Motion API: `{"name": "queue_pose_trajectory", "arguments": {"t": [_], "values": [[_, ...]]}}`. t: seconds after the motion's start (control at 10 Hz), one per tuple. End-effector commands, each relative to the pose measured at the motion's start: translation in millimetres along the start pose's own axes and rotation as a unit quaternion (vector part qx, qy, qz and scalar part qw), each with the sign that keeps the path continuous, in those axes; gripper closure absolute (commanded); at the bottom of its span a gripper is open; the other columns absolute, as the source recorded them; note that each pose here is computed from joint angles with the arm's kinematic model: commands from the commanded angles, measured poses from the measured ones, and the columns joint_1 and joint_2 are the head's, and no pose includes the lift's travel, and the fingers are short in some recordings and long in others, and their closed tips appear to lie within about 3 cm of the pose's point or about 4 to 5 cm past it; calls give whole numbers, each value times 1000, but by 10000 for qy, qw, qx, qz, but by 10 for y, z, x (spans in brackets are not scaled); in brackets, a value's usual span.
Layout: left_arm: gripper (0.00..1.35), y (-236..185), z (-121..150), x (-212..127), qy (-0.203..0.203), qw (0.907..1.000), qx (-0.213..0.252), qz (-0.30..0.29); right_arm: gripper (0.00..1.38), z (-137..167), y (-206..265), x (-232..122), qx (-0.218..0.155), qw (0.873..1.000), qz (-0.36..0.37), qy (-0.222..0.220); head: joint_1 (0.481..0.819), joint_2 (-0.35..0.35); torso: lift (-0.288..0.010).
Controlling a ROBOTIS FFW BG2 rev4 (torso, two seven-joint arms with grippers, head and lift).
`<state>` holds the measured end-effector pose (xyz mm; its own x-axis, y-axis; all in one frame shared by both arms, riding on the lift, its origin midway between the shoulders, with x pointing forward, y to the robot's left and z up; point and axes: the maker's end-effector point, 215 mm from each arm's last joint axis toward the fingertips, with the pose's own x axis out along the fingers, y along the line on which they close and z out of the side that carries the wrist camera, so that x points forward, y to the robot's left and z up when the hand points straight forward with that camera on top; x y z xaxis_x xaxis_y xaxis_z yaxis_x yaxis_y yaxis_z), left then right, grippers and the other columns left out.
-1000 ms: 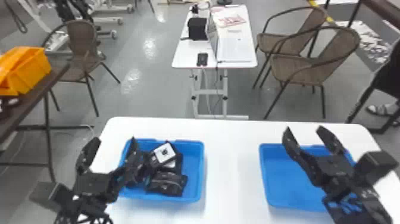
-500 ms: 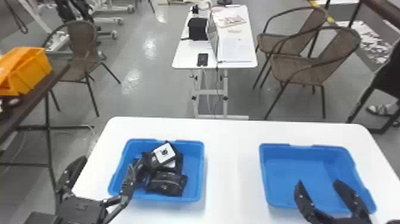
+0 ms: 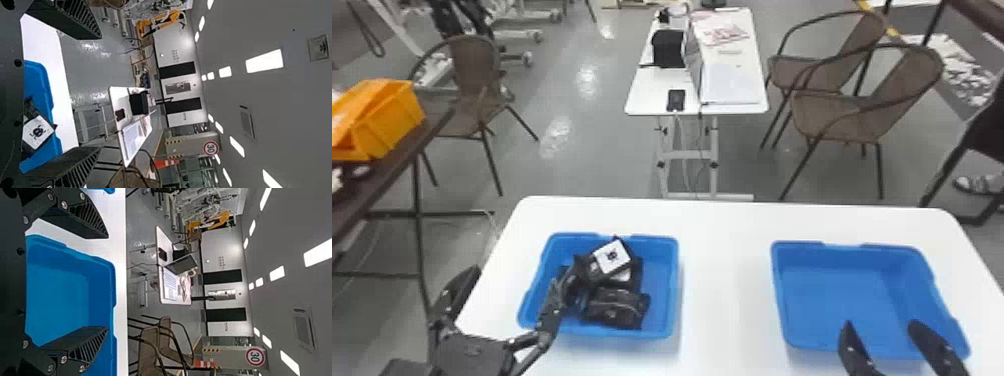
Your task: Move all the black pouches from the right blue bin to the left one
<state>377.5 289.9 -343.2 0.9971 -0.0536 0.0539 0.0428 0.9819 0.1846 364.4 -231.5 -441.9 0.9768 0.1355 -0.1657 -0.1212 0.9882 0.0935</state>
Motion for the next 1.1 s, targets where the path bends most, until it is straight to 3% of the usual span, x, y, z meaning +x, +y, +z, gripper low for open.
{"name": "queue_pose_trajectory", "arguments": {"t": [0.0,1.0], "values": [[-1,-32,-52,-3,77,9998,-167,41,213,11,3,7,17,10000,-5,-19,695,92,0],[-1,-212,-158,49,232,9945,-1001,212,213,115,91,62,-228,9996,89,-106,695,80,0]]}}
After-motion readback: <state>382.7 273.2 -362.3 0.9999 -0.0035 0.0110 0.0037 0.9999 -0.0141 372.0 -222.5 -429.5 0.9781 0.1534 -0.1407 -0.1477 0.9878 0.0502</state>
